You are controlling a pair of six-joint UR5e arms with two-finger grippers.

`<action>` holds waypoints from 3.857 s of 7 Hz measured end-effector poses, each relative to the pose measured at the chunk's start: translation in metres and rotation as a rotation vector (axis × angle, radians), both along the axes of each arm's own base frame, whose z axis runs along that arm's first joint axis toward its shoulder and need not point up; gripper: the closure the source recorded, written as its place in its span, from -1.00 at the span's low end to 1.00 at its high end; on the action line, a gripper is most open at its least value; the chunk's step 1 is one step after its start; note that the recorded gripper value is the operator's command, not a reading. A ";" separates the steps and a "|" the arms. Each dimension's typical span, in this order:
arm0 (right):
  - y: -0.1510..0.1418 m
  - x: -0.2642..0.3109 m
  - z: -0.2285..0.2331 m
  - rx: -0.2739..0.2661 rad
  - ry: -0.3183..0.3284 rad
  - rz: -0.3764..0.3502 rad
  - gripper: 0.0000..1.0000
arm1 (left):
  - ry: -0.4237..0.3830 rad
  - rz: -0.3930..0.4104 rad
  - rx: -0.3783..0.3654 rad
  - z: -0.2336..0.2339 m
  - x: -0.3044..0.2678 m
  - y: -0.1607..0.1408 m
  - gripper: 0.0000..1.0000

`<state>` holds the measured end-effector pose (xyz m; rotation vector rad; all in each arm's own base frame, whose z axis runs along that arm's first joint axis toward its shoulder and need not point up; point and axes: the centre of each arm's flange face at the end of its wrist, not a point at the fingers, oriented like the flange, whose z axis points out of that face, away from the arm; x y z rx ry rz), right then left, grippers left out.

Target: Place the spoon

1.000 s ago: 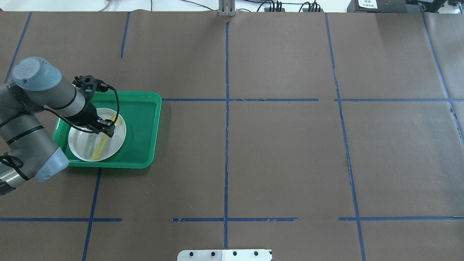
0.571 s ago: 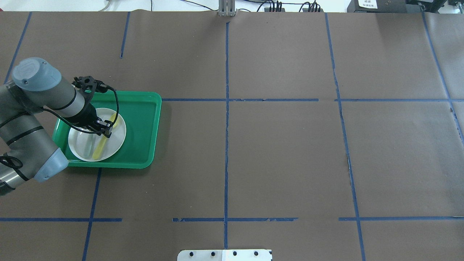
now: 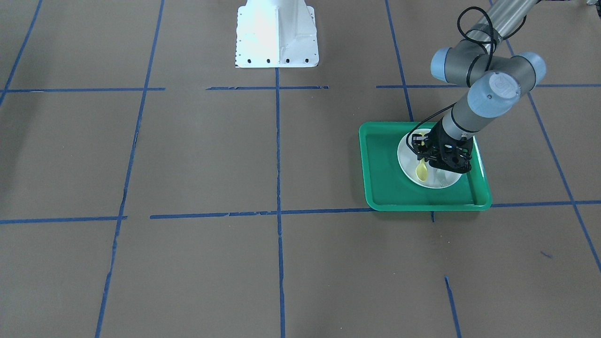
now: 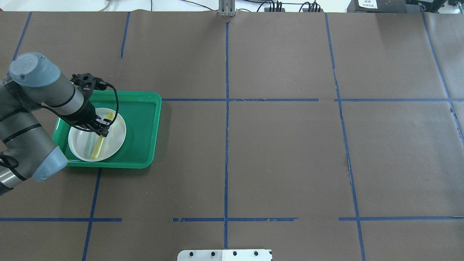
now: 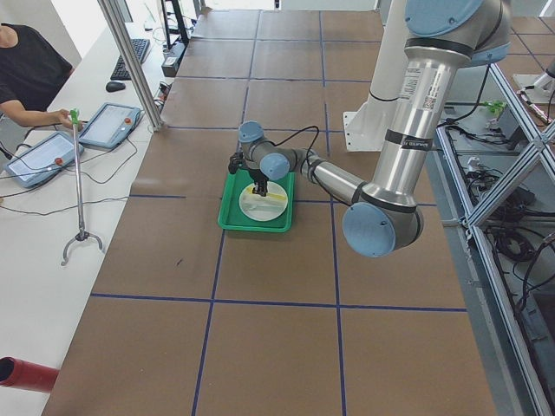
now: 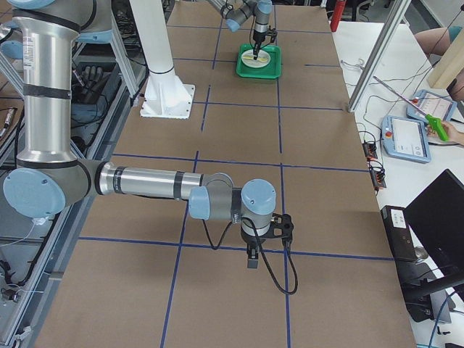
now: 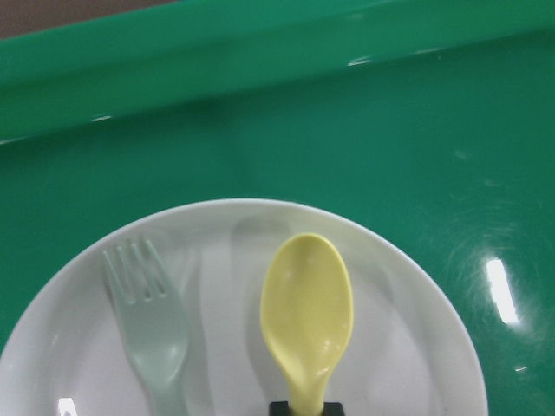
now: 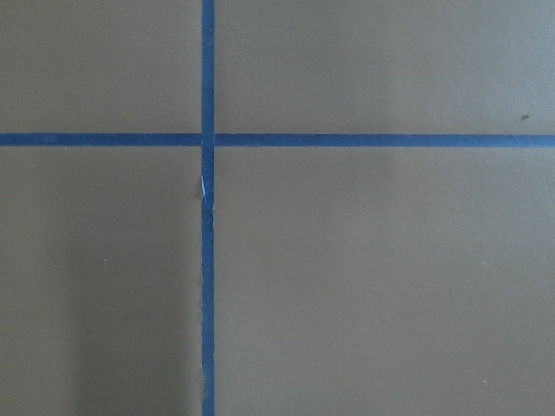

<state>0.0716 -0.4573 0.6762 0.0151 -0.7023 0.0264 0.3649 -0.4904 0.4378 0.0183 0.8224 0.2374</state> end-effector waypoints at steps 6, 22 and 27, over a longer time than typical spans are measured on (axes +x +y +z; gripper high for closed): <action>0.000 0.000 0.000 0.000 -0.001 0.000 -1.00 | 0.021 -0.124 -0.161 -0.070 0.062 -0.014 1.00; 0.000 0.000 0.000 0.000 0.000 0.000 -1.00 | 0.003 -0.183 0.147 0.079 -0.324 -0.054 -0.72; 0.000 0.000 0.000 -0.001 0.000 0.000 -1.00 | -0.057 -0.160 0.129 0.178 -0.463 -0.019 -1.00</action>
